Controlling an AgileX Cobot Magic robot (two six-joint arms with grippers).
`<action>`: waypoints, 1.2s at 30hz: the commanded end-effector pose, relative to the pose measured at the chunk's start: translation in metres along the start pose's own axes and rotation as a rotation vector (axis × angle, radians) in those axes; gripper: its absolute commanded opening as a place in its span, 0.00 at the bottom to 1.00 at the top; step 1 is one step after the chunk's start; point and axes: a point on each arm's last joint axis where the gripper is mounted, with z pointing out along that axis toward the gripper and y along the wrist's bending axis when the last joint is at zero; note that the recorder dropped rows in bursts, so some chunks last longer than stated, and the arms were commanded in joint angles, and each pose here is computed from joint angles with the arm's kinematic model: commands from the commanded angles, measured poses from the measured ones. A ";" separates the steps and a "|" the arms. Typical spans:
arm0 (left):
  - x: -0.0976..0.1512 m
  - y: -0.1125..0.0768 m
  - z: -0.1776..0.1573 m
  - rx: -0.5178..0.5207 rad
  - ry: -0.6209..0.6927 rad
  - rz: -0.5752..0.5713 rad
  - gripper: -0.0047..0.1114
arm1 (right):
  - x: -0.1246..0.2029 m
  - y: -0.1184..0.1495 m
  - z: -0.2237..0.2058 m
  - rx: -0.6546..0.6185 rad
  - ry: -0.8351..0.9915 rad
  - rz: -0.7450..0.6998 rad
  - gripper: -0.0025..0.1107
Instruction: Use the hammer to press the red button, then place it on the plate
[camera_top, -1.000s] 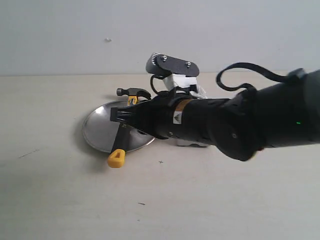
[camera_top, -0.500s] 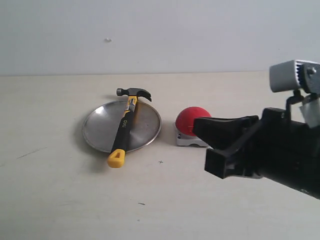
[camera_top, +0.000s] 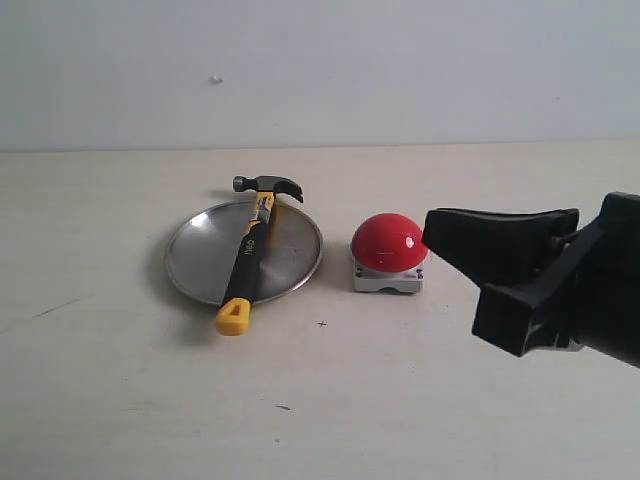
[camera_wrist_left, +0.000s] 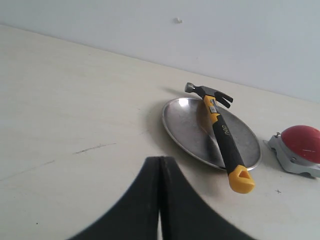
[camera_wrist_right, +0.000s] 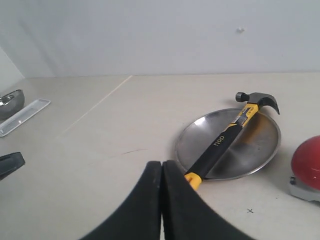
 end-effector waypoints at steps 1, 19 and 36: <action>-0.001 0.000 0.000 0.001 -0.009 -0.011 0.04 | 0.001 -0.001 -0.001 0.010 0.017 -0.124 0.02; -0.001 0.000 0.000 0.001 -0.009 -0.011 0.04 | -0.023 -0.058 -0.106 0.700 -0.157 -0.152 0.02; -0.001 0.000 0.000 0.001 -0.009 -0.011 0.04 | -0.008 -0.050 -0.130 0.776 -0.268 -0.219 0.02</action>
